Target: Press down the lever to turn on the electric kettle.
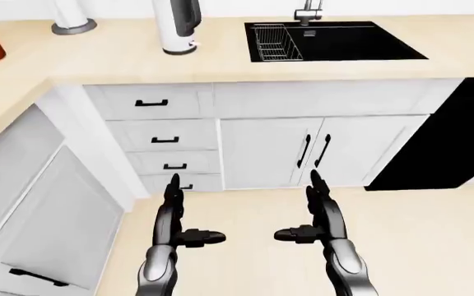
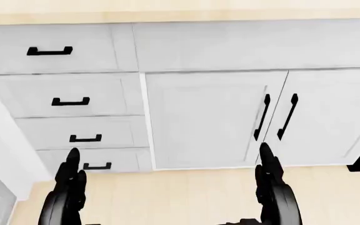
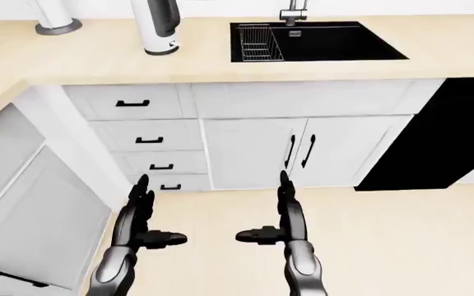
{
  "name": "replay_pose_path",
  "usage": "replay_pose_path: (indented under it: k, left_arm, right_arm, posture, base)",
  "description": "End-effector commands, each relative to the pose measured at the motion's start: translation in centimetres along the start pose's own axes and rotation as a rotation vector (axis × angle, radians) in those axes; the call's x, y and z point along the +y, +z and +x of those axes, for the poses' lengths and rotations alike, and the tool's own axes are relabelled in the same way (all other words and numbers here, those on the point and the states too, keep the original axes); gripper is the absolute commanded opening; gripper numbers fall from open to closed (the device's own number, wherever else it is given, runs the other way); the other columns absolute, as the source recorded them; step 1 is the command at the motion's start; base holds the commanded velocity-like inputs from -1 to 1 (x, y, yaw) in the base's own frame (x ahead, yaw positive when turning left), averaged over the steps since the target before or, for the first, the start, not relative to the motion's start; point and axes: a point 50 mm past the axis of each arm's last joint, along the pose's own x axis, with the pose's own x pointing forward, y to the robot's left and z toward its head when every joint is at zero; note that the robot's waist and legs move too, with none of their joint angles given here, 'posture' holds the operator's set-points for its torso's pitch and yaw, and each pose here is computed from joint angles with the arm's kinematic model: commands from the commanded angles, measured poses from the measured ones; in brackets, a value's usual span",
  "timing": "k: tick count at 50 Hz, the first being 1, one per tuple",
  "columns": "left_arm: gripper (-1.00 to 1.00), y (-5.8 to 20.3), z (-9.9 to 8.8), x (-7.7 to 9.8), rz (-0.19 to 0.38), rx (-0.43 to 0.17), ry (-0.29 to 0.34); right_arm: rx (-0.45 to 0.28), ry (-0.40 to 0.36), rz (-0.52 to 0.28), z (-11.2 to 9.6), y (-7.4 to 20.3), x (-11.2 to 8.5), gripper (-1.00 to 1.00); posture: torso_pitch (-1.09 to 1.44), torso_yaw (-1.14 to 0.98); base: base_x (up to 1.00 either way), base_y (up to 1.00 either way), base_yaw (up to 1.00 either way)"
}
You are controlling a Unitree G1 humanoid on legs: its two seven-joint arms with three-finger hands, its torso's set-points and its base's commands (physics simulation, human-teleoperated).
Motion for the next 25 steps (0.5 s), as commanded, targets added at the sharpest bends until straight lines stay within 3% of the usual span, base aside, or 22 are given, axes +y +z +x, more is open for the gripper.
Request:
replay_pose_path:
  k: [1,11,14,25]
  left_arm:
    - [1.0,3.5,0.2,-0.2,0.004,-0.18,-0.012]
    - [1.0,4.8,-0.2,0.1,-0.003,-0.203,-0.003]
    - [1.0,4.6,-0.3,0.0,-0.011,-0.214,-0.005]
    - [1.0,7.4,-1.3,0.2,0.012,-0.262,0.02]
  right_arm:
    - [-0.175,-0.017,-0.012,0.2,3.9,-0.2,1.0]
    - [-0.224,-0.036,0.005,-0.2,5.7,-0.6,1.0]
    - [-0.238,-0.019,0.046,-0.4,6.4,-0.6,1.0]
    - [-0.334,-0.041,0.012,-1.0,10.0,-1.2,1.0]
  posture:
    - [0.0,0.0]
    - [0.0,0.0]
    - [0.0,0.0]
    - [0.0,0.0]
  base:
    - [0.0,0.0,0.0]
    - [0.0,0.0,0.0]
    - [0.0,0.0,0.0]
    - [0.0,0.0,0.0]
